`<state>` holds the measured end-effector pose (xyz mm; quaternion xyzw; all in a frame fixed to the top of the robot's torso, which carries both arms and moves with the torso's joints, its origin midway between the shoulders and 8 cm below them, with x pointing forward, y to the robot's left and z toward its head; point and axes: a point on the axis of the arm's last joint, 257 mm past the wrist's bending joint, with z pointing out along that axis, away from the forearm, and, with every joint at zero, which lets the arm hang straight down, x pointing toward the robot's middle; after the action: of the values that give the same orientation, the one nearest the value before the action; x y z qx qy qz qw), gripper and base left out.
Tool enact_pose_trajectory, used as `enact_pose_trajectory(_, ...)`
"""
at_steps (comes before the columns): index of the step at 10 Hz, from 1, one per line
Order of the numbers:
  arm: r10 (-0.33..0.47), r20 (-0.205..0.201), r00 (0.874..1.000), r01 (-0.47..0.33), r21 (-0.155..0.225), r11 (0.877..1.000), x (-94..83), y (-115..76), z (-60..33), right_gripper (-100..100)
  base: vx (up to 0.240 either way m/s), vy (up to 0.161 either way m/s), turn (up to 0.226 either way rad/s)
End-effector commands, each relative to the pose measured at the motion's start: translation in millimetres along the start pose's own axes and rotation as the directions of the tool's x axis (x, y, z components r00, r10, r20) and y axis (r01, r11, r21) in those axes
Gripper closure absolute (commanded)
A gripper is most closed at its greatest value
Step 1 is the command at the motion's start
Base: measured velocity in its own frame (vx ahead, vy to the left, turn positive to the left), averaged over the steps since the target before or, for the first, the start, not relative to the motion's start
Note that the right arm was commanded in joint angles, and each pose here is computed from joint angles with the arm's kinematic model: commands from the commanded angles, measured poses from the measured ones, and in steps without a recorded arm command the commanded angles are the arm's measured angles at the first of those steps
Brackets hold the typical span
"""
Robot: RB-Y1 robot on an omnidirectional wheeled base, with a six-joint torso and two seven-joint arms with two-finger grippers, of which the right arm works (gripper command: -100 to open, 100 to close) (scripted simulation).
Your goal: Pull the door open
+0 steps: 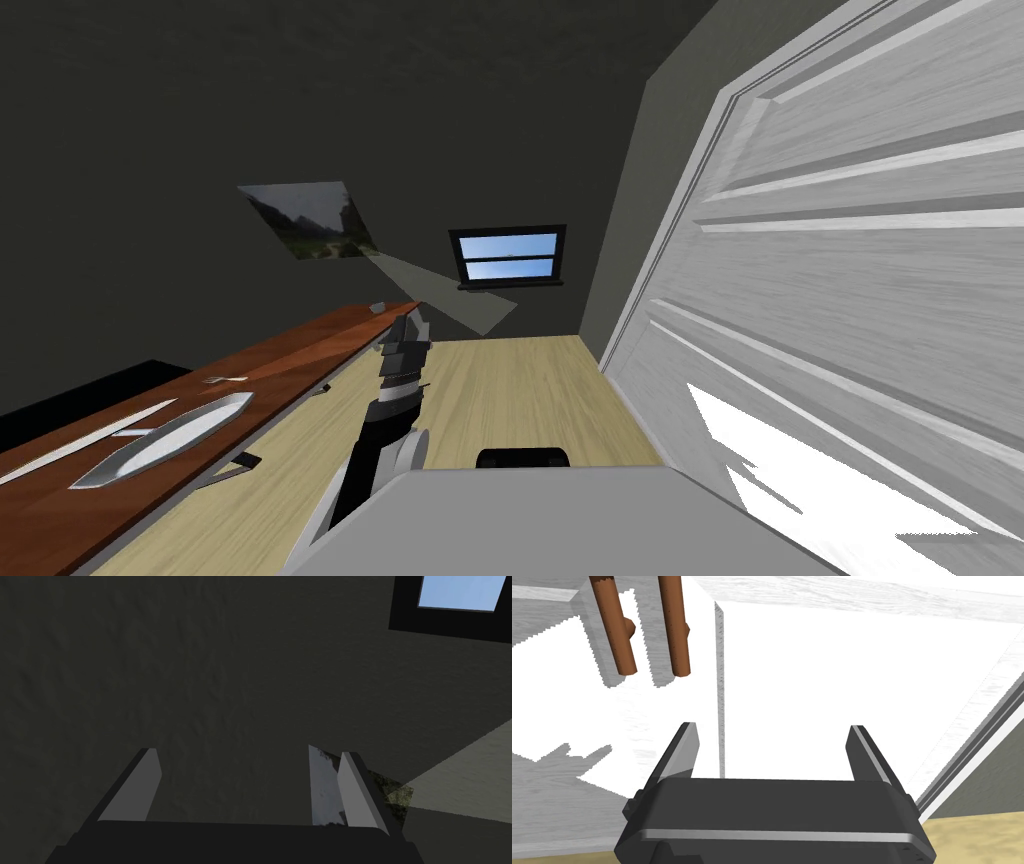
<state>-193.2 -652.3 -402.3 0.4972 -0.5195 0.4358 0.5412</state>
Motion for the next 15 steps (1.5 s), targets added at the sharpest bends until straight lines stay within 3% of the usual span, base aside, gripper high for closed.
enact_pose_trajectory(1,-0.012,0.0,1.0,0.012,-0.001,1.0,2.5,16.2,-2.6,-100,0.064,0.03,-0.236)
enact_pose_trajectory(3,-0.012,0.0,1.0,0.012,-0.001,1.0,2.5,16.2,-2.6,-100,0.027,0.021,-0.019)
enact_pose_trajectory(8,-0.053,0.007,0.999,0.053,-0.005,0.999,6.8,70.3,-20.7,-100,0.059,0.01,-0.227)
enact_pose_trajectory(10,-0.053,0.007,0.999,0.053,-0.005,0.999,6.8,70.3,-20.7,-100,0.034,-0.006,-0.028)
enact_pose_trajectory(11,-0.062,0.009,0.998,0.062,-0.005,0.998,8.6,83.4,-26.1,-100,0.032,-0.021,-0.194)
enact_pose_trajectory(15,-0.073,0.011,0.997,0.073,-0.002,0.997,11.2,100.7,-34.7,-100,0.048,-0.034,-0.13)
